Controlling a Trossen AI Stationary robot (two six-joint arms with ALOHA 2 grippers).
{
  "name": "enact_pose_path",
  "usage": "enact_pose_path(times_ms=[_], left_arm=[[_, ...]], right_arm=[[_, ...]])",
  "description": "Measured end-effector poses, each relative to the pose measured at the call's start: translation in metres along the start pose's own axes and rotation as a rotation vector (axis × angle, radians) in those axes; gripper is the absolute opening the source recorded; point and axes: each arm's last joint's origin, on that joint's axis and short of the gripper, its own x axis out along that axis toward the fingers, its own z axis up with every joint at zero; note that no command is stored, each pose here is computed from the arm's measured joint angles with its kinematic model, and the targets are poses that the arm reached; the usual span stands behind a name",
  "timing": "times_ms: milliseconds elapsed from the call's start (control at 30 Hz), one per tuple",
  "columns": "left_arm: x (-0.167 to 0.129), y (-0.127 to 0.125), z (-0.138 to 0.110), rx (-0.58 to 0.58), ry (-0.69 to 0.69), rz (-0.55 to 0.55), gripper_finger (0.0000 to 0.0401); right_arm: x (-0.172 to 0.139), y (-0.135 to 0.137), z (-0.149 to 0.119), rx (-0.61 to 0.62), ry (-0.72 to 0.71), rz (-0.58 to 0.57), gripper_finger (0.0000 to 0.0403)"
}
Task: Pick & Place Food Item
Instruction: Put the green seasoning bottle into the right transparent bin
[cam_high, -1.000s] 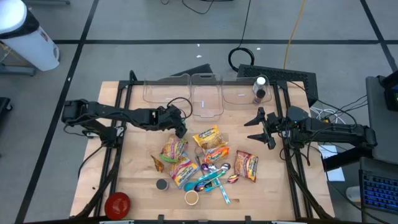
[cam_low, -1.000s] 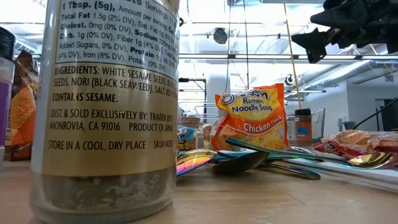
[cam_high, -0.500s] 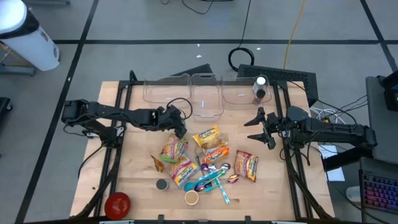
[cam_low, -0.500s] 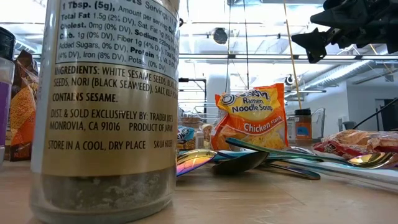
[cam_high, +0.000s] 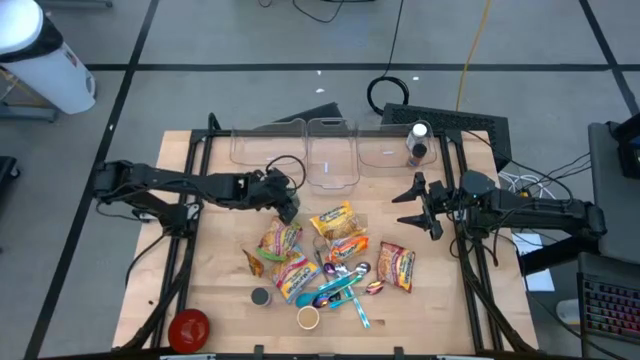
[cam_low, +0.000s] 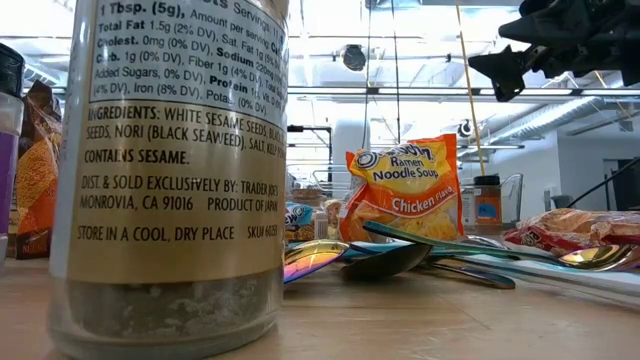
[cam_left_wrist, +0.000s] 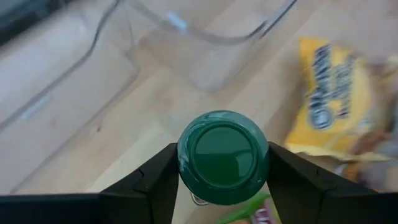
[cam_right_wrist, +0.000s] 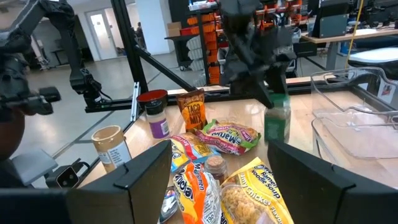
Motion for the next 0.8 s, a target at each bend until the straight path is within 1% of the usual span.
enact_pose_path(times_ms=[167, 267, 367, 433, 500, 633, 700, 800], left_arm=[[-0.029, -0.021, 0.020, 0.071, -0.100, -0.098, 0.0208], [-0.045, -0.039, 0.033, 0.133, -0.158, -0.157, 0.0208], [-0.057, -0.060, 0.044, 0.210, -0.204, -0.207, 0.0208], [-0.063, -0.073, 0.048, 0.266, -0.223, -0.233, 0.0208], [-0.068, -0.085, 0.052, 0.319, -0.243, -0.257, 0.0208], [-0.068, -0.108, 0.054, 0.406, -0.256, -0.287, 0.0208], [-0.067, -0.118, 0.054, 0.437, -0.253, -0.296, 0.0208], [-0.064, -0.132, 0.055, 0.468, -0.260, -0.311, 0.0208]], right_arm=[[0.009, -0.002, 0.004, 0.014, -0.050, 0.010, 0.0258], [0.020, -0.002, 0.001, 0.011, -0.037, -0.008, 0.0258], [0.035, -0.001, -0.006, -0.043, -0.010, -0.048, 0.0258], [0.045, 0.001, -0.008, -0.087, -0.028, -0.045, 0.0258], [0.054, 0.005, -0.009, -0.114, -0.061, -0.012, 0.0258], [0.070, 0.009, -0.013, -0.121, -0.101, 0.026, 0.0258], [0.078, 0.008, -0.013, -0.116, -0.090, 0.010, 0.0258], [0.092, 0.008, -0.012, -0.085, -0.059, 0.021, 0.0260]])
